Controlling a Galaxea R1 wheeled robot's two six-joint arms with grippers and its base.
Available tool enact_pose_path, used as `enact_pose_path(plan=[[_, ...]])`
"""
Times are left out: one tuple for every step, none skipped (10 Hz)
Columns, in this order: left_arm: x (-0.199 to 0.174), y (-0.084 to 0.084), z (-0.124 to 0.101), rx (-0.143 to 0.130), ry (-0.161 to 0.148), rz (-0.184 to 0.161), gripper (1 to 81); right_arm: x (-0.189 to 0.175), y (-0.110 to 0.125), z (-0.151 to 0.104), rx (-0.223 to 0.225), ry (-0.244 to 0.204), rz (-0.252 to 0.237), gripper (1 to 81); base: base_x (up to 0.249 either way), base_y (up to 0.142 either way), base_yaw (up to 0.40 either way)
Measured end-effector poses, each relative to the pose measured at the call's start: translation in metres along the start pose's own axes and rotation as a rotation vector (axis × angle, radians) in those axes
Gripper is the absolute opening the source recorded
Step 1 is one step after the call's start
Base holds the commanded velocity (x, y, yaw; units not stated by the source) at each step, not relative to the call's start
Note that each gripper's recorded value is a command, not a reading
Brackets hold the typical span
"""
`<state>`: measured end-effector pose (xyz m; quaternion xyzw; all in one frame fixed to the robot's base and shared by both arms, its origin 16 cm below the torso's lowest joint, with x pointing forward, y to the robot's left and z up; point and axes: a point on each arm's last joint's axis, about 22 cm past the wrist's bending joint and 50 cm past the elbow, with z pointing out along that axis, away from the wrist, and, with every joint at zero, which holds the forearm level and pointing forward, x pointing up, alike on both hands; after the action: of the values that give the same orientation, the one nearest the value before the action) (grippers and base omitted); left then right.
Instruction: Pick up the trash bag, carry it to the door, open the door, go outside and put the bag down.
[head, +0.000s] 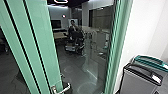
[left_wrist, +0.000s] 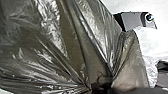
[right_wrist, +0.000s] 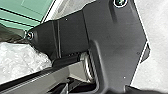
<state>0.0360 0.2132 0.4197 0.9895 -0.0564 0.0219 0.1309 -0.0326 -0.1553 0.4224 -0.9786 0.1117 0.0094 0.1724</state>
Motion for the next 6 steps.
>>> enact_pose_path(plan=[[0.000,0.000,0.000,0.000,0.000,0.000,1.0,0.000,0.000,0.000,0.000,0.000,0.000,81.1,0.000,0.000,0.168],[-0.001,0.000,0.000,0.001,0.001,0.000,1.0,0.000,0.000,0.000,0.000,0.001,0.000,81.1,0.000,0.000,0.176],[0.000,-0.003,0.000,0.006,0.013,0.000,1.0,0.000,0.000,0.000,0.000,0.001,0.000,81.1,0.000,0.000,0.177],[0.000,-0.007,-0.001,0.012,0.019,0.000,1.0,-0.002,0.000,0.000,0.000,-0.001,0.000,81.1,0.000,0.000,0.176],[-0.001,-0.011,-0.002,0.020,0.027,0.001,1.0,-0.007,0.001,0.000,-0.001,-0.008,0.002,81.1,0.000,0.000,0.176],[-0.008,-0.010,-0.002,0.018,0.027,-0.002,1.0,-0.006,0.003,-0.001,-0.003,-0.007,-0.003,81.1,0.000,0.000,0.178]])
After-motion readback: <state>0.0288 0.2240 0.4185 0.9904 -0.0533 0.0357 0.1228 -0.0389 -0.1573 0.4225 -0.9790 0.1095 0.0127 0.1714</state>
